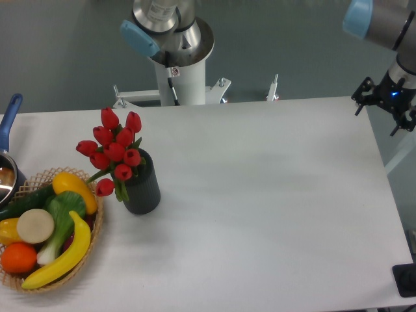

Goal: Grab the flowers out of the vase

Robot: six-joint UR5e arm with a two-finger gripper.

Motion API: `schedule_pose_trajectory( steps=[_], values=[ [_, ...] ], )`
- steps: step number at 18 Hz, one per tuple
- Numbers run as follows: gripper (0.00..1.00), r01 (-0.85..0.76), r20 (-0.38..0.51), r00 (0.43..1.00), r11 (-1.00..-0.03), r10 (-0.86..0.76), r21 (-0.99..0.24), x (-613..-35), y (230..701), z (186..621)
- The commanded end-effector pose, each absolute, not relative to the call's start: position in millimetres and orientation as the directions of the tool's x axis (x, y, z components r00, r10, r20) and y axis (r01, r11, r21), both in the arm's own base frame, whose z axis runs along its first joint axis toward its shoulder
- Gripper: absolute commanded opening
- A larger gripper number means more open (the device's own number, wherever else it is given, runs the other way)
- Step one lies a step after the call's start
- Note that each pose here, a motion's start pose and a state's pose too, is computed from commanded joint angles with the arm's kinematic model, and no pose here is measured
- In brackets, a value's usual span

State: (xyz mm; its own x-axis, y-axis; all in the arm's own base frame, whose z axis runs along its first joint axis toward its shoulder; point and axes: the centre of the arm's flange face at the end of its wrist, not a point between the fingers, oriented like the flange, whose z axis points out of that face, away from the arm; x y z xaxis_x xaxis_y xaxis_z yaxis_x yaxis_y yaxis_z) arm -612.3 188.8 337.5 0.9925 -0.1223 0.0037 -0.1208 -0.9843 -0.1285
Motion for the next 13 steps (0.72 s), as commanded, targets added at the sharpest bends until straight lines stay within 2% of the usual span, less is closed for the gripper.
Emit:
schedule_pose_trajectory(
  steps=[3, 7, 13],
  values=[
    [1.00, -0.058, 0.045, 0.996, -0.963, -0.073, -0.264, -589.3, 189.6, 320.0],
    [1.00, -0.064, 0.029, 0.997, -0.940, -0.078, -0.334, -552.1, 195.6, 313.6],
    [1.00, -0.022, 0.055, 0.996, -0.778, -0.073, -0.628, -490.4, 224.0, 324.2]
  ],
)
